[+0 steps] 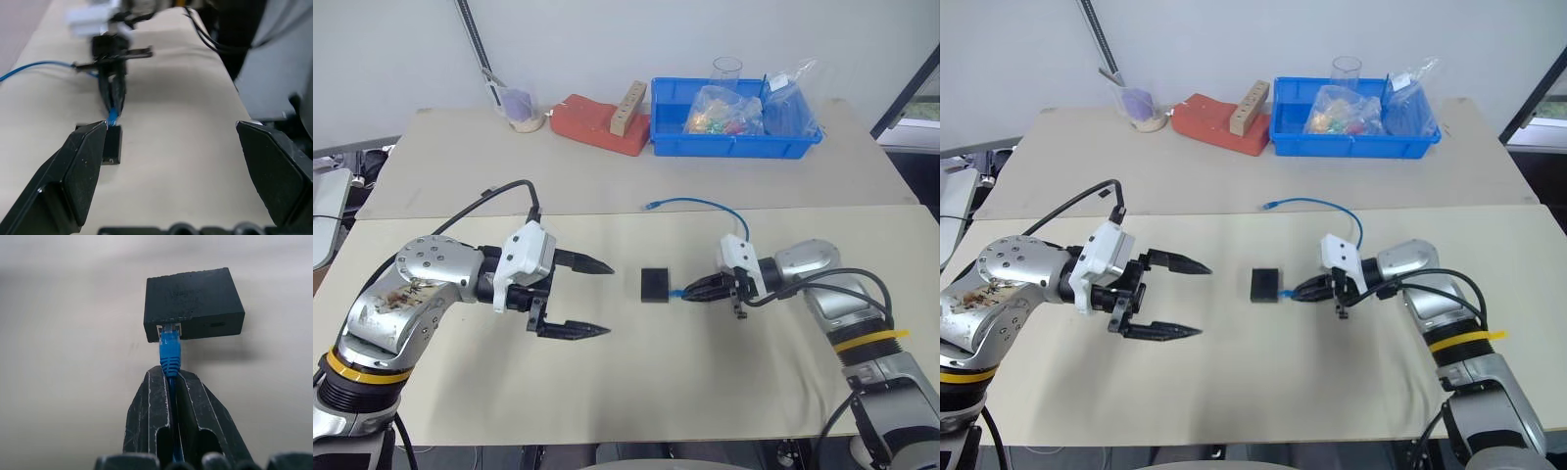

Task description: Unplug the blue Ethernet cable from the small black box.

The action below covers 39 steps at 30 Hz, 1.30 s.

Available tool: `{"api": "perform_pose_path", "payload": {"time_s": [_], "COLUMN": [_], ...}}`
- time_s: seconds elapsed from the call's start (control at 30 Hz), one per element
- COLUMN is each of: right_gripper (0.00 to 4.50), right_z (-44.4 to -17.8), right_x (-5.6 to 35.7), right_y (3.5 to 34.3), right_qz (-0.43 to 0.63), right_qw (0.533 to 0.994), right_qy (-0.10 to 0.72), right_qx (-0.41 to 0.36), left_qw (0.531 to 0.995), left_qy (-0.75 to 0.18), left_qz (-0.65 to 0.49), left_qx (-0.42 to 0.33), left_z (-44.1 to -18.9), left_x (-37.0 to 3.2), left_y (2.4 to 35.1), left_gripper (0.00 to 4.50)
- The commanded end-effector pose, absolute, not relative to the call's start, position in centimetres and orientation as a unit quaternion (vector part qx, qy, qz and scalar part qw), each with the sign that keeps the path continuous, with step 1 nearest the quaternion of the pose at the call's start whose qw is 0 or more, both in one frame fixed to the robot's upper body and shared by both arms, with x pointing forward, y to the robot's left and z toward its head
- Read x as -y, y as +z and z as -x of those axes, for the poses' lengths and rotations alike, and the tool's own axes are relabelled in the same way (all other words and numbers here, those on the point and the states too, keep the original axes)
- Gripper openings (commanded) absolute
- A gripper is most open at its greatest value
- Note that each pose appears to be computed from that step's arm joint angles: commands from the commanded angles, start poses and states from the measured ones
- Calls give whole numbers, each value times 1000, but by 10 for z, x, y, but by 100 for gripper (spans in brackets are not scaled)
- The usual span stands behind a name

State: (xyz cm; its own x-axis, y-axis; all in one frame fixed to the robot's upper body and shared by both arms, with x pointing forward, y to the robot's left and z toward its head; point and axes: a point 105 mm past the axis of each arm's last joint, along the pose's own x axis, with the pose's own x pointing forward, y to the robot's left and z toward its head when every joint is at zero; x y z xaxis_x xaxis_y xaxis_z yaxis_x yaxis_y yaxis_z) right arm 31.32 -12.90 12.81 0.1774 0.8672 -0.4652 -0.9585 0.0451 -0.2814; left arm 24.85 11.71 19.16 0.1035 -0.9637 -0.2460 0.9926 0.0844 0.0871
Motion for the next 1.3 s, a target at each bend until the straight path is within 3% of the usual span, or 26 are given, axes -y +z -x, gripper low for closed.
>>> {"api": "perform_pose_path", "payload": {"time_s": [0.03,0.17,0.4,0.67,0.93,1.03,1.27,1.3], "right_gripper": [4,4,4,4,4,0,0,0], "right_z": [-319,-324,-318,-304,-301,-304,-302,-301], "right_x": [123,119,101,84,77,80,79,78], "right_y": [181,194,207,209,211,209,211,211], "right_qz": [423,522,570,560,554,552,549,547], "right_qw": [706,669,619,597,592,598,595,592], "right_qy": [562,494,456,469,477,479,485,489], "right_qx": [81,188,291,332,340,328,331,333], "left_qw": [790,799,799,803,778,771,764,764], "left_qy": [-607,-585,-582,-588,-623,-631,-641,-641], "left_qz": [15,99,117,72,67,69,61,60], "left_qx": [-82,-99,-94,-65,-45,-44,-50,-48], "left_z": [-273,-285,-299,-315,-313,-310,-308,-308], "left_x": [-134,-138,-122,-106,-94,-94,-95,-94], "left_y": [207,206,199,186,191,193,190,189], "left_gripper": [450,450,450,450,450,370,52,54]}}
